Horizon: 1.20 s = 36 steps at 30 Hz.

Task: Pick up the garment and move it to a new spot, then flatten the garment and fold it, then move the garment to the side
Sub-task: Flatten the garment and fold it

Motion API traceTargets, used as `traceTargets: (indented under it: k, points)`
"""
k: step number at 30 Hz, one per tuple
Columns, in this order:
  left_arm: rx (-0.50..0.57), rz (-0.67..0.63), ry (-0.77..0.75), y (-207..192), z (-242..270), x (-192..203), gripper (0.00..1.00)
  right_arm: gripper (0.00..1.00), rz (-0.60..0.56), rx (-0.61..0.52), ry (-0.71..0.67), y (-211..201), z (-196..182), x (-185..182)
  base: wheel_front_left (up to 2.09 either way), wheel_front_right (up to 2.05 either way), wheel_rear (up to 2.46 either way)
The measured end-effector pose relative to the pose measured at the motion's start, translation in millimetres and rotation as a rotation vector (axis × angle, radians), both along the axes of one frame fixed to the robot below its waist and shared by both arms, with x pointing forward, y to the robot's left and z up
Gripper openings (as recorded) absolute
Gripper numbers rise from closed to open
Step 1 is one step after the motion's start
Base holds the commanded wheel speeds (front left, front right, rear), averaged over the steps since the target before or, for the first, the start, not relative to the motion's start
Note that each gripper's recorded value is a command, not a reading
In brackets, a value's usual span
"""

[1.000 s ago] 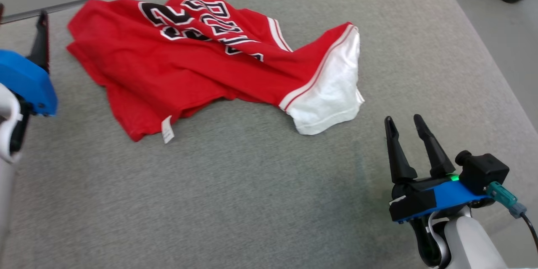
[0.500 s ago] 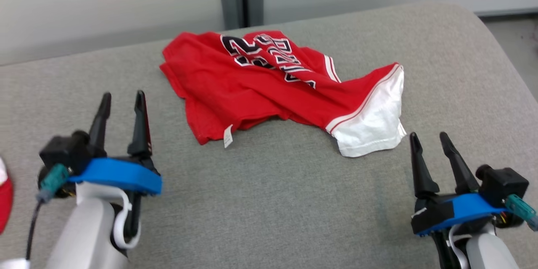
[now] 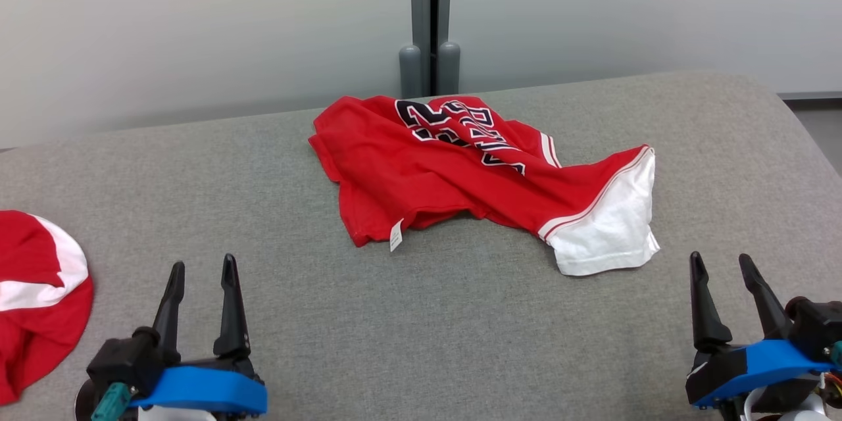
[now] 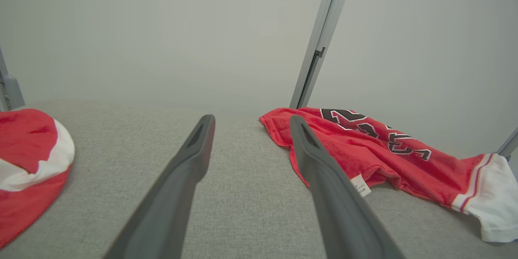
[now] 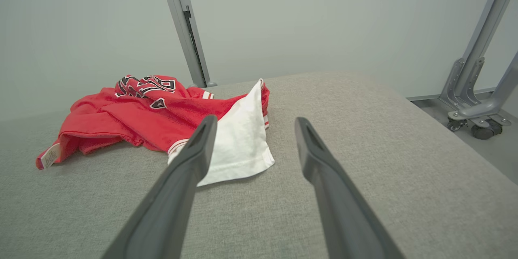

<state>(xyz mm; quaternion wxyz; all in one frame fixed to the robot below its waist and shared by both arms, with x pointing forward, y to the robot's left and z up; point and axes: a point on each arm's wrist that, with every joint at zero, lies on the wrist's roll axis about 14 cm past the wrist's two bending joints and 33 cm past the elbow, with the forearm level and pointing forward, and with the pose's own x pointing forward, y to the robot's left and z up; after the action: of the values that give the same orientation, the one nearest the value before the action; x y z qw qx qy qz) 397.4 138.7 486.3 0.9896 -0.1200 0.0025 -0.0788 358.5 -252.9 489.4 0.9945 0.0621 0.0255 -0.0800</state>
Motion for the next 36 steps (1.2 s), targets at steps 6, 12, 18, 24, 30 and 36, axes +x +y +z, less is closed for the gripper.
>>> traceTargets:
  k: [6, 12, 18, 24, 30, 36]
  points:
    - [0.036, 0.022, 0.037, 9, -13, -16, 1.0, 1.0, 0.071, -0.019, -0.011, 23, 5, 3, 0.0, 0.0, 0.0]
    - [0.049, 0.033, 0.054, 14, -19, -22, 1.0, 1.0, 0.146, -0.024, -0.02, 48, 6, 8, 0.0, 0.0, 0.0]
    - [0.057, 0.039, 0.076, 18, -26, -25, 1.0, 1.0, 0.177, -0.016, -0.022, 58, 6, 10, 0.0, 0.0, 0.0]
    - [0.062, 0.034, 0.09, 17, -31, -26, 1.0, 1.0, 0.181, -0.013, -0.015, 60, 4, 10, 0.0, 0.0, 0.0]
    - [0.074, -0.041, 0.1, -5, -35, -11, 1.0, 1.0, 0.179, -0.014, -0.005, 58, 3, 19, 0.0, 0.0, 0.0]
    - [0.091, -0.22, 0.203, -62, -58, 22, 1.0, 1.0, 0.167, -0.03, 0.046, 51, -4, 43, 0.0, 0.0, 0.0]
